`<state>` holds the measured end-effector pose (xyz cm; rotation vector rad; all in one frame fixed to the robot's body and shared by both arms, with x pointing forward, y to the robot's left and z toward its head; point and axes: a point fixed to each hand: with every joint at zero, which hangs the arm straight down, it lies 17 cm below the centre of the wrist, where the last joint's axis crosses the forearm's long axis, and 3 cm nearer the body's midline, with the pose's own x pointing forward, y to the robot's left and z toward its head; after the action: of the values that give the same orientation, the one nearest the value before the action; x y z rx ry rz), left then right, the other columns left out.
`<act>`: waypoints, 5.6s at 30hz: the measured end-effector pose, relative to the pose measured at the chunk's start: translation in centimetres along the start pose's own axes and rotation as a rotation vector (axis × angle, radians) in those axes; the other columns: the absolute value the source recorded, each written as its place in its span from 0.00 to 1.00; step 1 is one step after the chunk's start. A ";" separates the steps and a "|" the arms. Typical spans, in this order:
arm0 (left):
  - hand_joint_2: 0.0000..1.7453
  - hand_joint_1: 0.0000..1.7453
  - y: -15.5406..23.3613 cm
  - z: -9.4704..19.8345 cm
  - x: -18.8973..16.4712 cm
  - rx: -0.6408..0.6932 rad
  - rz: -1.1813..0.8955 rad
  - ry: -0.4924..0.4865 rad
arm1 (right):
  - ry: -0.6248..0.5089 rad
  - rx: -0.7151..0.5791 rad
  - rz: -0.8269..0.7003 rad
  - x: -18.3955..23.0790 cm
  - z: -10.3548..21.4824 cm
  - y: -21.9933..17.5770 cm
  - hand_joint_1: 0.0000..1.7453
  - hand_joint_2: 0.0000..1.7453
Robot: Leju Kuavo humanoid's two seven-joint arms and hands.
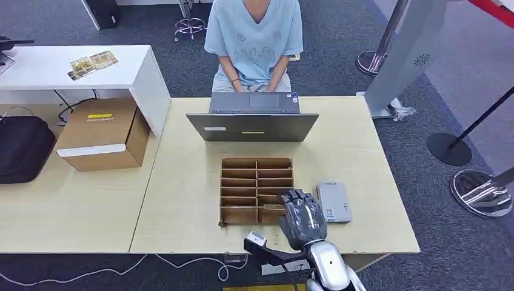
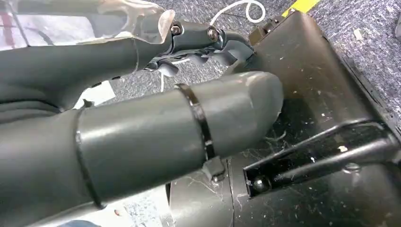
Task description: Pass the card to the sensor for recognition and then transmit it.
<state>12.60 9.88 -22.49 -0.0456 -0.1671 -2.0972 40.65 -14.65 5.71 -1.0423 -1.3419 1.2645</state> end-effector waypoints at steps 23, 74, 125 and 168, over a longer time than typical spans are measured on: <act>0.00 0.00 0.0 0.0 0.0 -0.001 0.010 -0.002 | 0.004 0.006 0.007 -0.2 0.1 0.1 0.49 1.00; 0.00 0.00 0.0 0.0 0.2 -0.003 0.030 -0.010 | -0.076 -0.013 -0.025 2.7 0.2 -0.4 0.59 1.00; 0.00 0.00 -0.1 0.0 0.2 -0.006 0.047 -0.008 | -0.101 -0.044 -0.010 4.0 -0.8 -1.2 0.41 1.00; 0.00 0.00 -0.1 0.0 0.3 -0.004 0.067 -0.013 | -0.046 0.000 0.018 2.0 -0.9 1.1 0.47 1.00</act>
<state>12.41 9.69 -22.47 -0.0667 -0.1674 -2.0310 41.25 -12.46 4.79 -1.0327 -1.3698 1.3085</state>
